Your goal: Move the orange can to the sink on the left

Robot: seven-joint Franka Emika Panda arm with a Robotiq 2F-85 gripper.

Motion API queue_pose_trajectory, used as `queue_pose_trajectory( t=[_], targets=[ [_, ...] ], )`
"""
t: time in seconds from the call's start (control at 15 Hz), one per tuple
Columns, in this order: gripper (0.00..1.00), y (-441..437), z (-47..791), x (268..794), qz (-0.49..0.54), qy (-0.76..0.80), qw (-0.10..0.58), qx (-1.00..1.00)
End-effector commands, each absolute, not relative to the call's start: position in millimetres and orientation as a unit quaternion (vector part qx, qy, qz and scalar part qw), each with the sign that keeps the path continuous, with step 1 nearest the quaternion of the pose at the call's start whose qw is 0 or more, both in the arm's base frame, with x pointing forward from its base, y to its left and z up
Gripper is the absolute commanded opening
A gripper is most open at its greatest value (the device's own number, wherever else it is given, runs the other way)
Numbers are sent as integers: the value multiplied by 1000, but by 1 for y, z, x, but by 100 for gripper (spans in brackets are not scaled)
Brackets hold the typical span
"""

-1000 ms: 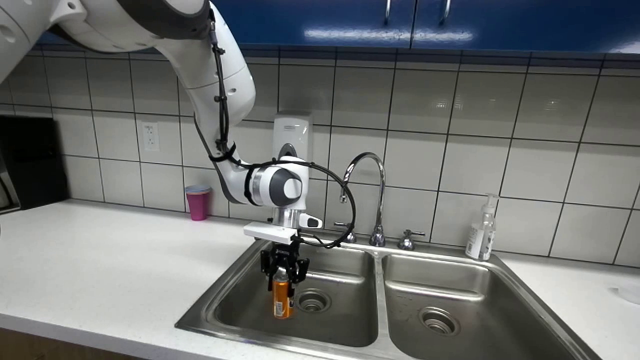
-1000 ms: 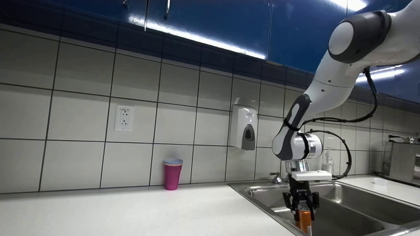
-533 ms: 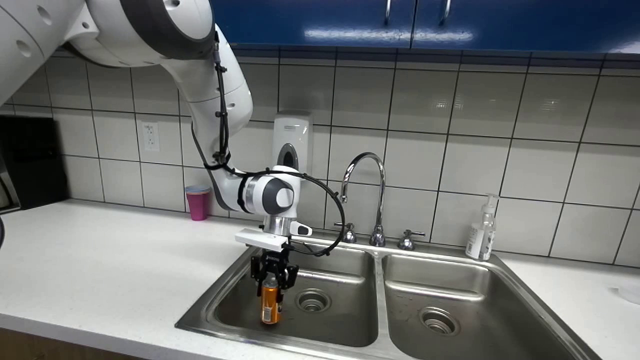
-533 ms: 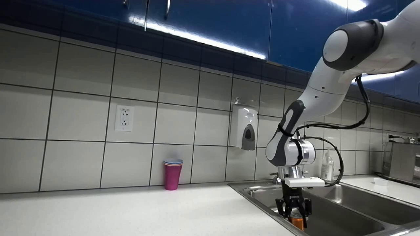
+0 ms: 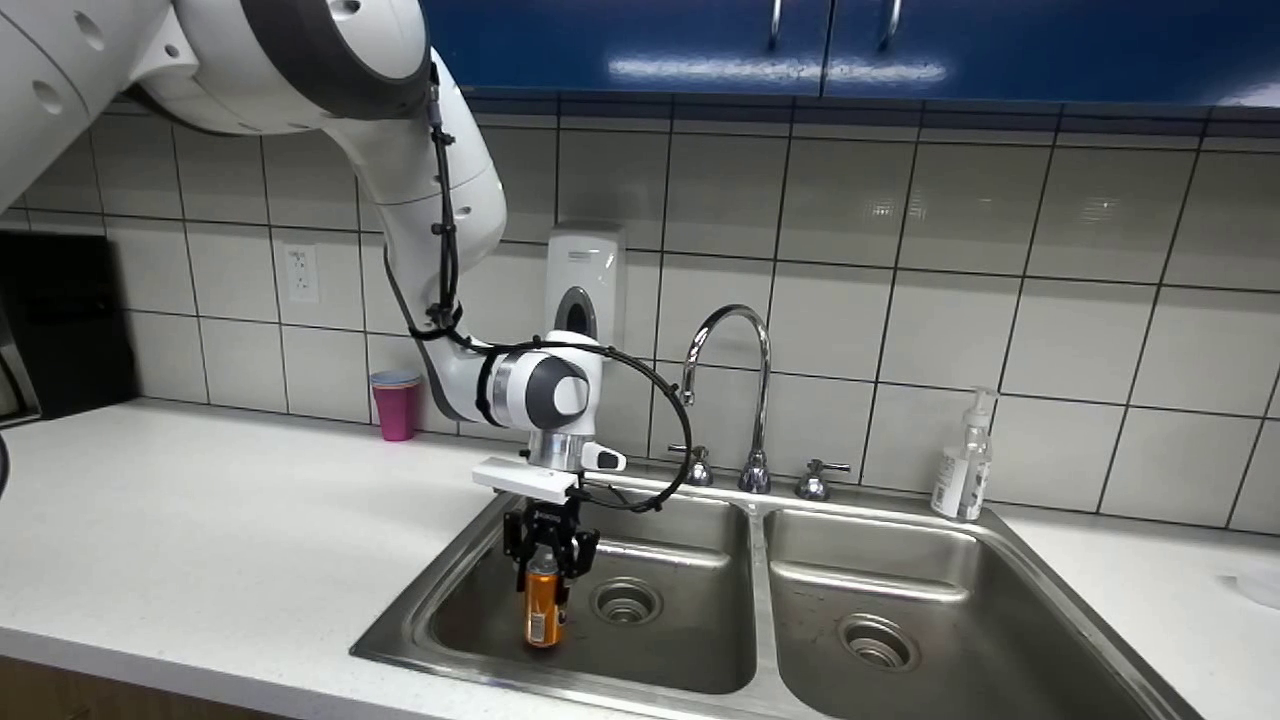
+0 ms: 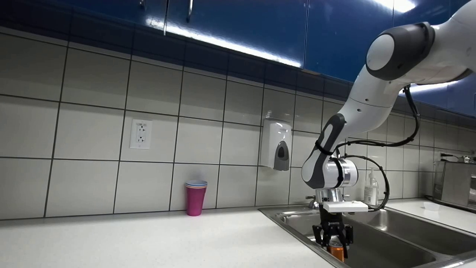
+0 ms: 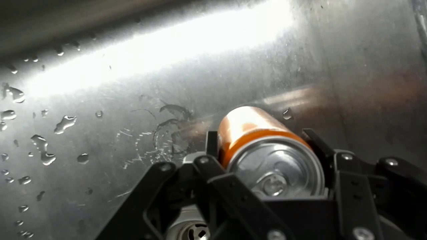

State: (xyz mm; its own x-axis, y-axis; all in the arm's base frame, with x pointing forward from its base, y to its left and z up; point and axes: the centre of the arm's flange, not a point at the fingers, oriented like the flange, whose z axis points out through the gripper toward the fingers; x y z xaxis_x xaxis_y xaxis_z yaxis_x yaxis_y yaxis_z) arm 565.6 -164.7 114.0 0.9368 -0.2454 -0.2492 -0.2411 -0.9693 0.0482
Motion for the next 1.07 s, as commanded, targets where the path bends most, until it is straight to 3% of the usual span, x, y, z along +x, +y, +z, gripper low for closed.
queue_pose_trajectory(
  t=[0.0, 1.0],
  targets=[
    [38, -173, 121, 564, -119, -119, -2, 986],
    [38, -188, 112, 558, -122, -129, 1, 984]
  ],
)
